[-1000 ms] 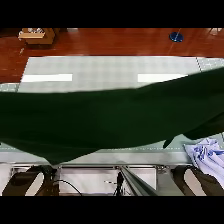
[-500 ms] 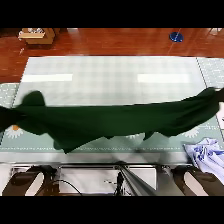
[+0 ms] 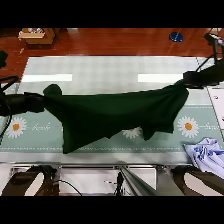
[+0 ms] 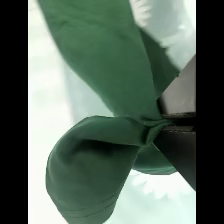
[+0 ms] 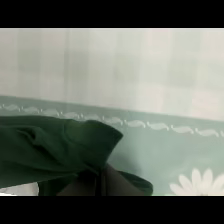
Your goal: Fold the shirts.
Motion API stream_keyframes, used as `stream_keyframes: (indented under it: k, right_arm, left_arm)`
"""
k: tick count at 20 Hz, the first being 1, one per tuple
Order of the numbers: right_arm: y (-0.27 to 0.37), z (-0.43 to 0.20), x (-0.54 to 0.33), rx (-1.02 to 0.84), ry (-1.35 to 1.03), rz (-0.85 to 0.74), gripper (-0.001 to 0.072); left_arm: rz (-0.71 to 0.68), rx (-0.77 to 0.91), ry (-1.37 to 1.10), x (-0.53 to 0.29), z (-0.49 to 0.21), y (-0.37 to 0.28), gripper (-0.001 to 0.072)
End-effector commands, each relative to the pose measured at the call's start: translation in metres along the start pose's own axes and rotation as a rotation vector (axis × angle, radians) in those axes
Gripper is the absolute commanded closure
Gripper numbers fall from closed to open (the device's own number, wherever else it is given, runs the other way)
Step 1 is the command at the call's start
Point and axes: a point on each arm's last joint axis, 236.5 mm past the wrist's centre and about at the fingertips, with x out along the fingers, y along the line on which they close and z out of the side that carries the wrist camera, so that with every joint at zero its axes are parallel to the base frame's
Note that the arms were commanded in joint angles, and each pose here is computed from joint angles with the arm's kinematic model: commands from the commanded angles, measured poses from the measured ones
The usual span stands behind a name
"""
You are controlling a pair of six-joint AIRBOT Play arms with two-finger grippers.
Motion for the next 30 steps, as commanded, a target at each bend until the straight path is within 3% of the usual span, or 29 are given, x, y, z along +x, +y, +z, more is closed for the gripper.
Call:
stream_keyframes:
  k: [1, 7, 18, 26, 27, 28, 29, 30]
  right_arm:
    - [-0.002, 0.024, 0.027, 0.024, -0.049, 0.017, 0.0678]
    - [-0.009, 0.034, 0.049, 0.039, -0.056, 0.013, 0.0678]
    - [-0.015, 0.077, 0.045, 0.042, -0.236, -0.007, 0.0678]
    - [-0.018, 0.056, 0.084, 0.07, -0.103, 0.014, 0.0673]
    - [-0.017, 0.055, 0.088, 0.077, -0.092, 0.023, 0.0587]
    - [-0.015, 0.054, 0.09, 0.085, -0.087, 0.037, 0.0432]
    - [-0.014, 0.055, 0.09, 0.083, -0.089, 0.039, 0.0372]
    - [-0.014, 0.055, 0.089, 0.069, -0.09, 0.039, 0.0343]
  left_arm:
    - [0.031, -0.024, -0.033, 0.026, 0.012, 0.019, 0.0678]
    - [0.038, 0.044, 0.121, 0.083, -0.01, 0.029, 0.0678]
    - [0.096, 0.057, -0.066, 0.124, 0.038, 0.044, 0.0677]
    - [0.077, 0.022, 0.049, 0.146, 0.01, 0.047, 0.0674]
    - [0.077, 0.022, 0.051, 0.147, 0.01, 0.048, 0.0661]
    - [0.077, 0.022, 0.051, 0.147, 0.01, 0.048, 0.0547]
    - [0.078, 0.021, 0.049, 0.146, 0.01, 0.048, 0.0394]
    - [0.08, 0.024, 0.047, 0.145, 0.012, 0.049, 0.0317]
